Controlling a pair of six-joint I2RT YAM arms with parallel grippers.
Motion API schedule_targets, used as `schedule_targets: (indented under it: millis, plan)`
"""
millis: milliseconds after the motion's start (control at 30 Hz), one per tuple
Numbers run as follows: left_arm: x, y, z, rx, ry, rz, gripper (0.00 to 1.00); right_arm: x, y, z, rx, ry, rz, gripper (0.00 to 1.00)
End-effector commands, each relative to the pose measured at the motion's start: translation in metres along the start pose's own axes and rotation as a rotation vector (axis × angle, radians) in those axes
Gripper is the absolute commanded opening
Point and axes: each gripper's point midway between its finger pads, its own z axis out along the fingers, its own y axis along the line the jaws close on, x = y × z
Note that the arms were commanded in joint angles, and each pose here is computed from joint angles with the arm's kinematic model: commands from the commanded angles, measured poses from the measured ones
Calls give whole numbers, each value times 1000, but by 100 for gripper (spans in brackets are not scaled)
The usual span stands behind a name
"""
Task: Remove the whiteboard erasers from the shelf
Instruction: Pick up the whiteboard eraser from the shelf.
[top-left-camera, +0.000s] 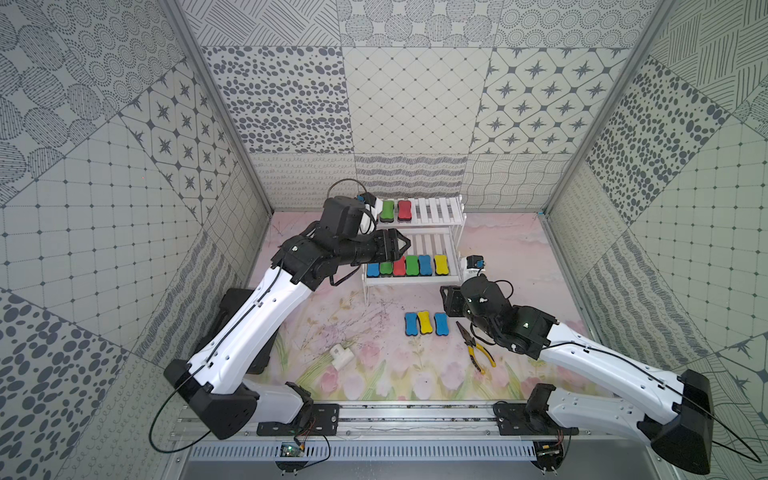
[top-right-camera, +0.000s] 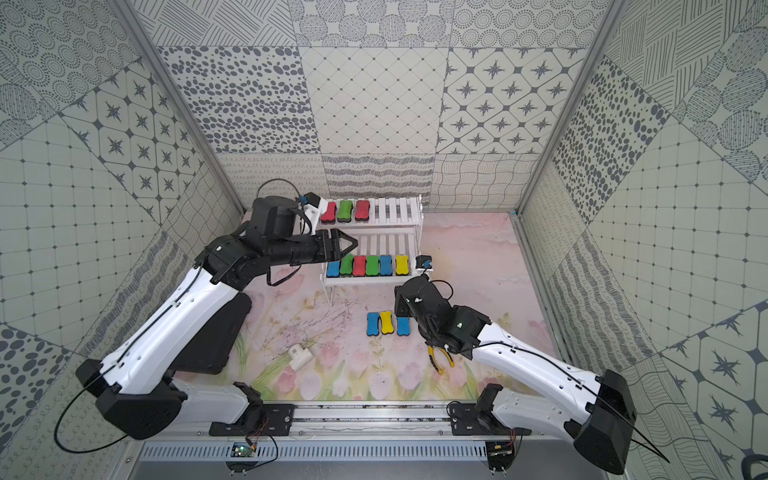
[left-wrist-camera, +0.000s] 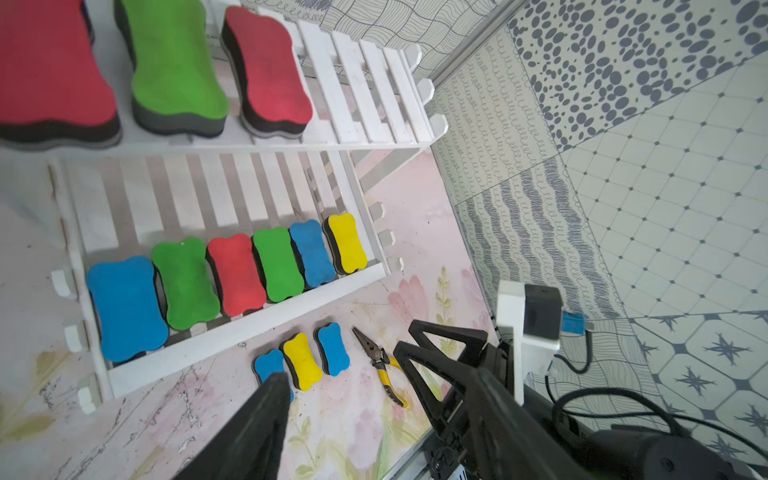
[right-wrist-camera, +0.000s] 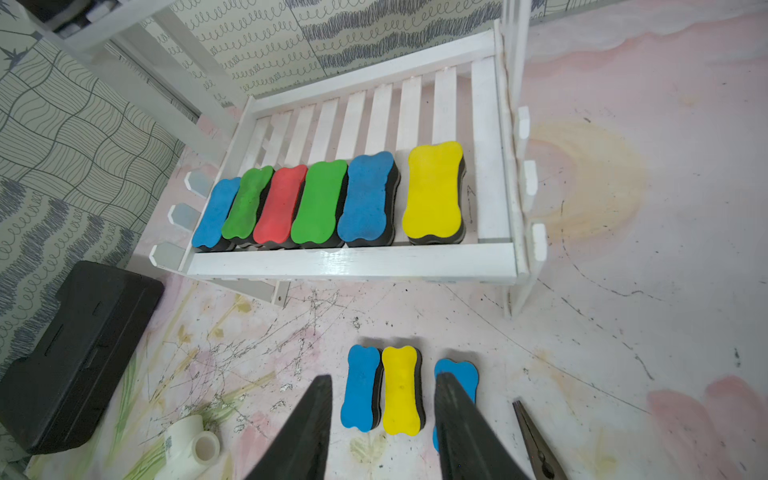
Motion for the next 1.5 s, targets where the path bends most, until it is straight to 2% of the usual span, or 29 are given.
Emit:
schedule_targets:
  millis: [0, 167, 333, 767, 1000, 1467]
  plan:
    - [-25, 8, 31, -198, 0, 186, 69, 9, -9, -1, 2, 35, -21, 44]
    - [-56, 7, 56, -295, -10, 264, 64, 13, -17, -1, 6, 49, -5, 44]
    - [-74, 17, 72, -392, -24, 305, 61, 15, -24, -1, 13, 54, 8, 44]
    - [-88, 49, 88, -618, -90, 360, 58, 18, -35, 2, 26, 62, 32, 45]
    - [-87, 58, 95, -661, -96, 357, 61, 17, -39, 0, 30, 55, 43, 45]
    - [-77, 65, 116, -655, -59, 347, 63, 13, -46, -3, 34, 38, 63, 46]
